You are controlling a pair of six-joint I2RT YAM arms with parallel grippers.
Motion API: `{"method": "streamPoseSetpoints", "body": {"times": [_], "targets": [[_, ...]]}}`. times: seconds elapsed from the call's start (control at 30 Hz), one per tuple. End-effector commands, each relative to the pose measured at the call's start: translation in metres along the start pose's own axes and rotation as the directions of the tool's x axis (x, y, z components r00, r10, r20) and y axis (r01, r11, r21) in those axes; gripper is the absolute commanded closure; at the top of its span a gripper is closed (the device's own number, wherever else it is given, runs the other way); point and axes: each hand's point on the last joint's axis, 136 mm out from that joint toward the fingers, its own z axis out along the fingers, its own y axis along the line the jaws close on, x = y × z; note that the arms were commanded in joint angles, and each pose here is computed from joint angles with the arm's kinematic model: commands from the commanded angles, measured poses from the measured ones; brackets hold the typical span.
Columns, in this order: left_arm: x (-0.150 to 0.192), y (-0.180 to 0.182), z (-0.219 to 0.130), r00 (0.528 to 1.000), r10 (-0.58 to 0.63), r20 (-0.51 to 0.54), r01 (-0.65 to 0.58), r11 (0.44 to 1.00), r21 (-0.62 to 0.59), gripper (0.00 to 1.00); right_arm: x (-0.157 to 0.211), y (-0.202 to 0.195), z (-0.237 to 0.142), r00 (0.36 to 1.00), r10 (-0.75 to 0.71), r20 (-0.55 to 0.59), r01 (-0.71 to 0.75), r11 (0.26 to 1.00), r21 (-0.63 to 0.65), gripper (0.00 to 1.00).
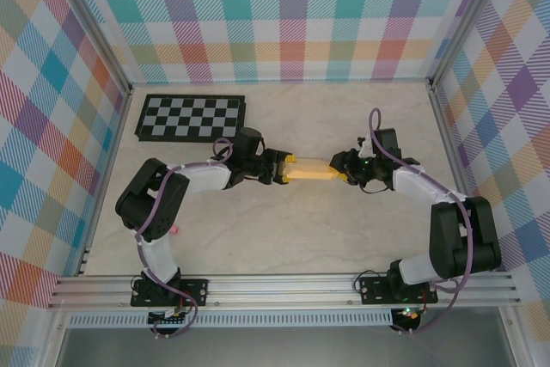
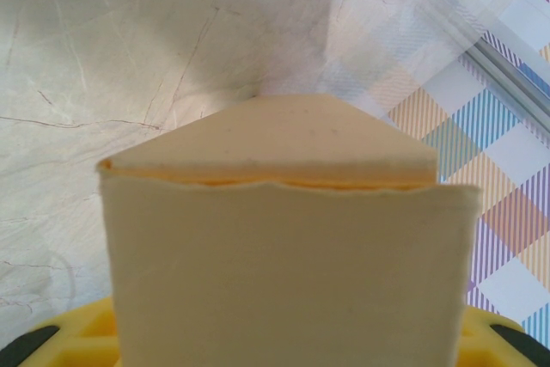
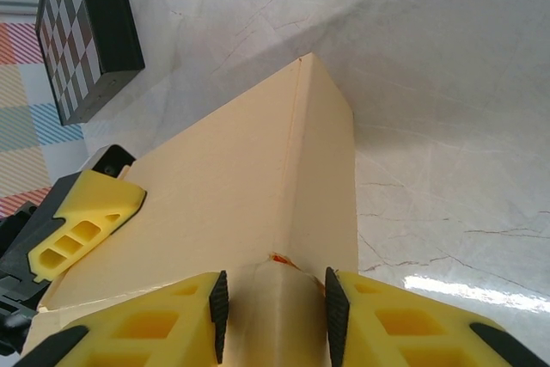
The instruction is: Fold the paper box
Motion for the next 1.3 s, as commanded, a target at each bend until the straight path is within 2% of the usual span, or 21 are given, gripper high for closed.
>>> {"method": "streamPoseSetpoints", "body": {"times": [0.0, 0.2, 0.33, 0.47, 0.7, 1.03, 1.17, 1.27], "targets": [[-0.016, 0.028, 0.008, 0.996, -0.067, 0.059, 0.073, 0.993, -0.094, 0.77, 0.017, -0.014, 0.015, 0.998, 0.025, -0.062, -0.024, 1.0, 0.016, 0.65], [-0.015, 0.027, 0.008, 0.996, -0.067, 0.057, 0.072, 0.993, -0.095, 0.77, 0.021, -0.027, 0.021, 0.998, 0.037, -0.047, -0.036, 0.999, 0.023, 0.67], [-0.016, 0.029, 0.009, 0.996, -0.068, 0.057, 0.074, 0.992, -0.101, 0.77, 0.023, -0.032, 0.018, 0.999, 0.028, -0.041, -0.026, 0.999, 0.039, 0.64], [-0.016, 0.028, 0.009, 0.996, -0.067, 0.057, 0.072, 0.993, -0.098, 0.77, 0.024, -0.031, 0.014, 1.0, 0.017, -0.026, -0.016, 0.999, 0.042, 0.58], [-0.015, 0.029, 0.009, 0.996, -0.067, 0.054, 0.073, 0.992, -0.1, 0.77, 0.02, -0.024, 0.002, 0.999, 0.025, 0.031, -0.026, 0.999, 0.03, 0.38], [-0.015, 0.027, 0.009, 0.997, -0.065, 0.049, 0.07, 0.992, -0.102, 0.76, 0.01, -0.025, -0.017, 0.984, 0.107, 0.145, -0.113, 0.993, 0.035, 0.35], [-0.016, 0.03, 0.009, 0.996, -0.066, 0.051, 0.072, 0.992, -0.107, 0.76, 0.004, -0.021, -0.025, 0.977, 0.14, 0.158, -0.144, 0.99, 0.014, 0.34], [-0.015, 0.029, 0.009, 0.997, -0.064, 0.051, 0.069, 0.992, -0.103, 0.76, 0.002, -0.022, -0.029, 0.971, 0.173, 0.162, -0.179, 0.983, 0.025, 0.38]]}}
